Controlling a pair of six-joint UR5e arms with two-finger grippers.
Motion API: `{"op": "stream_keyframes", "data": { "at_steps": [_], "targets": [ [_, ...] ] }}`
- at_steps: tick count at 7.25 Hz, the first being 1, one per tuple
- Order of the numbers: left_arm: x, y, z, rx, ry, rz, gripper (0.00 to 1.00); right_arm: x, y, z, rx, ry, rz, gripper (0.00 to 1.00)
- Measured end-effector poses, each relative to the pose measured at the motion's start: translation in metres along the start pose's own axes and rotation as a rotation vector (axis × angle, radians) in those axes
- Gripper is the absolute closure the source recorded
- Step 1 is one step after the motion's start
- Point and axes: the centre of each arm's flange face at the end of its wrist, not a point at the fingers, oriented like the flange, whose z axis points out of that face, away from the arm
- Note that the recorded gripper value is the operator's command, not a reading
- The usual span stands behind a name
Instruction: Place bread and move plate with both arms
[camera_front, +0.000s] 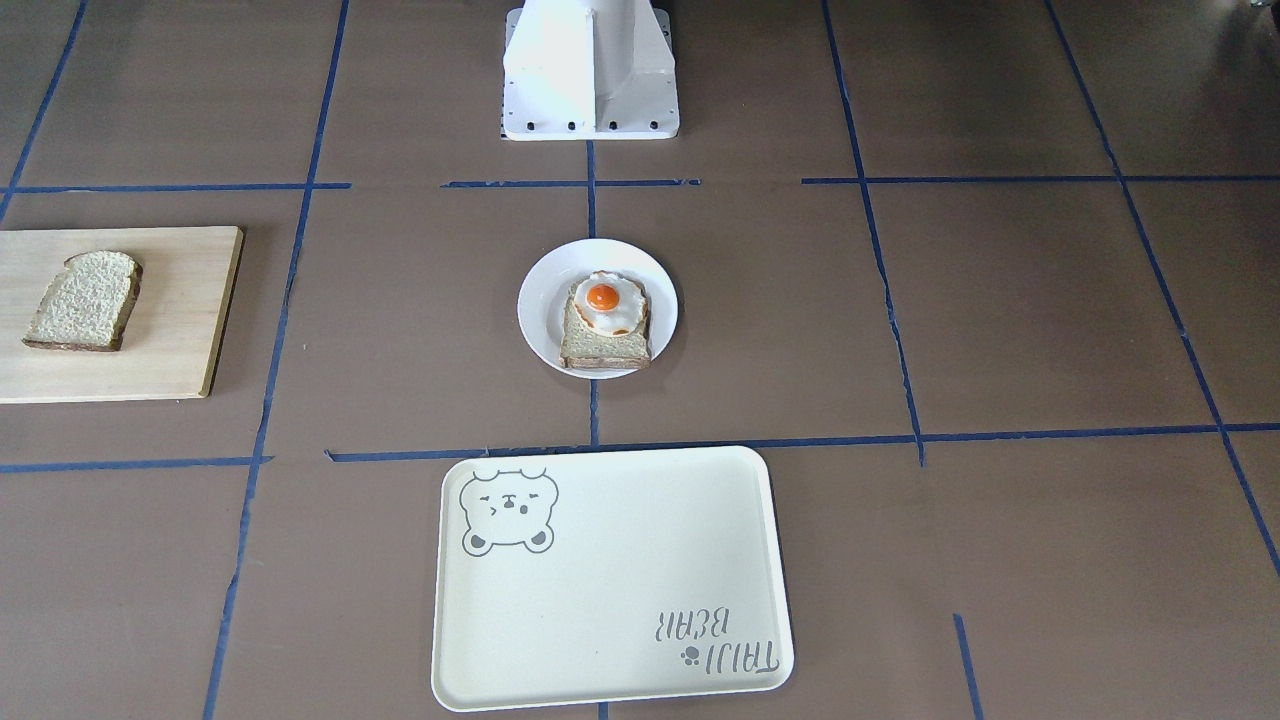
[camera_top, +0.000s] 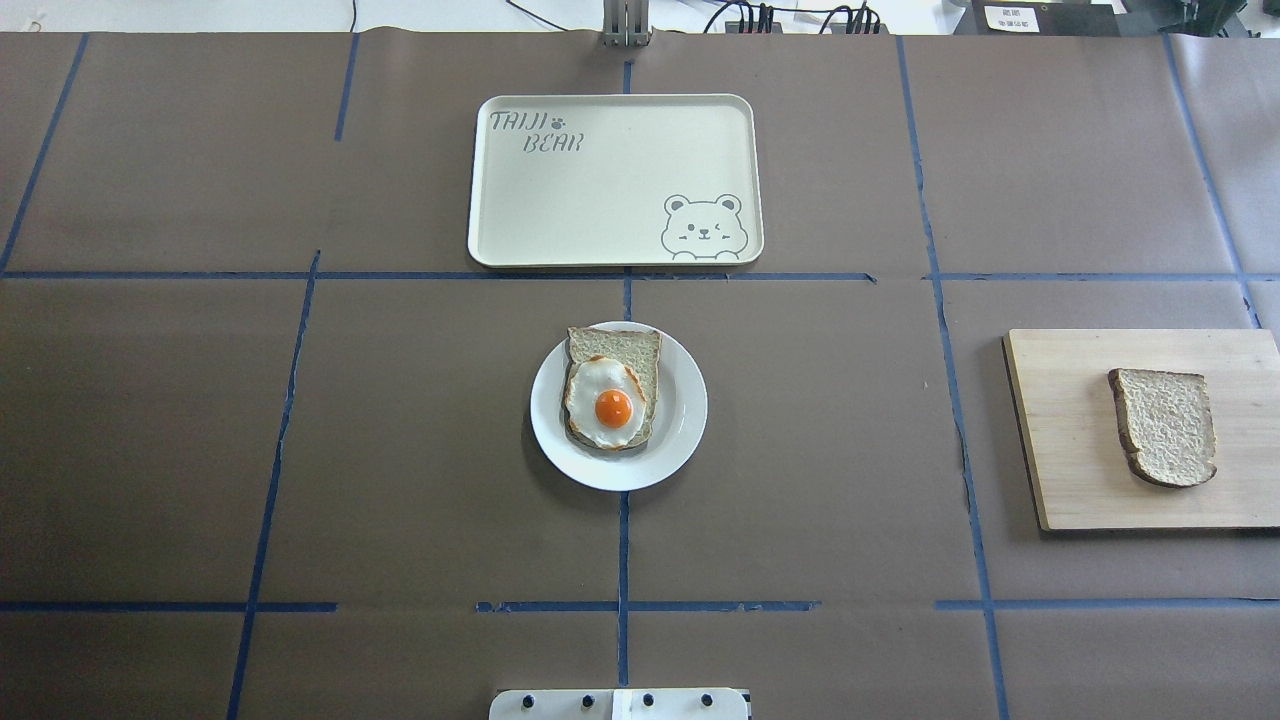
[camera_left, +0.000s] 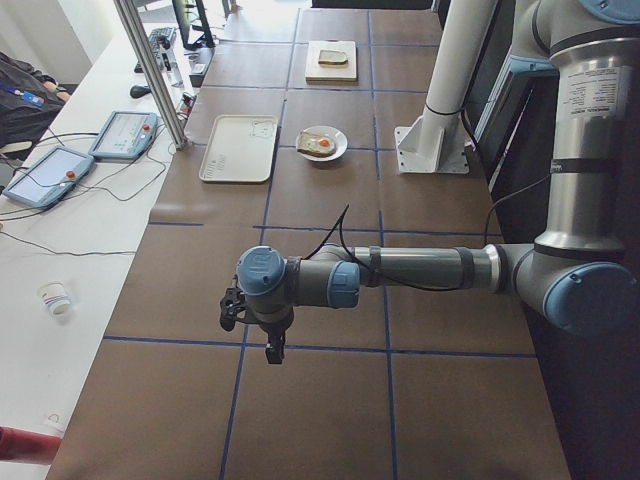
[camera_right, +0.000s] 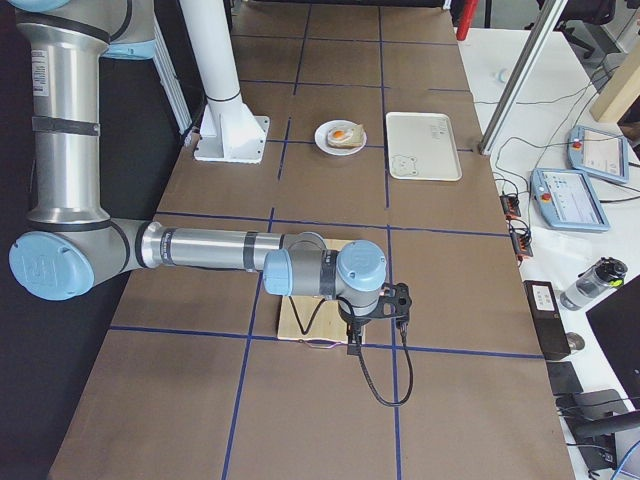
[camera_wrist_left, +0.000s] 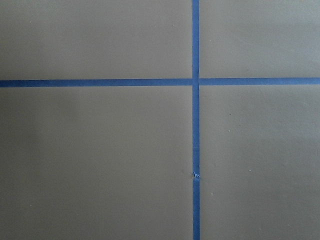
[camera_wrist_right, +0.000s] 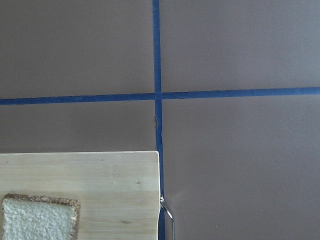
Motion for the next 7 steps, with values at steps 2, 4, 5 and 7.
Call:
{"op": "stream_keyframes", "data": {
  "at_steps": [2,4,5,7],
  "targets": [
    [0.000,0.001,0.000,0.001,0.000,0.001,0.00,-0.007,-0.007,-0.001,0.007,-0.003,-0.021,0.00],
    [-0.002,0.003,0.002,0.003,0.000,0.002,0.00,-0.023,0.001,0.025,0.029,-0.018,-0.016,0.00],
    [-0.002,0.003,0.002,0.003,-0.001,0.002,0.00,-0.036,0.010,0.040,0.062,-0.036,0.008,0.00],
    [-0.003,0.005,0.003,0.001,0.000,-0.001,0.00,-0.064,0.033,0.068,0.091,-0.093,0.064,0.00]
  ]
}}
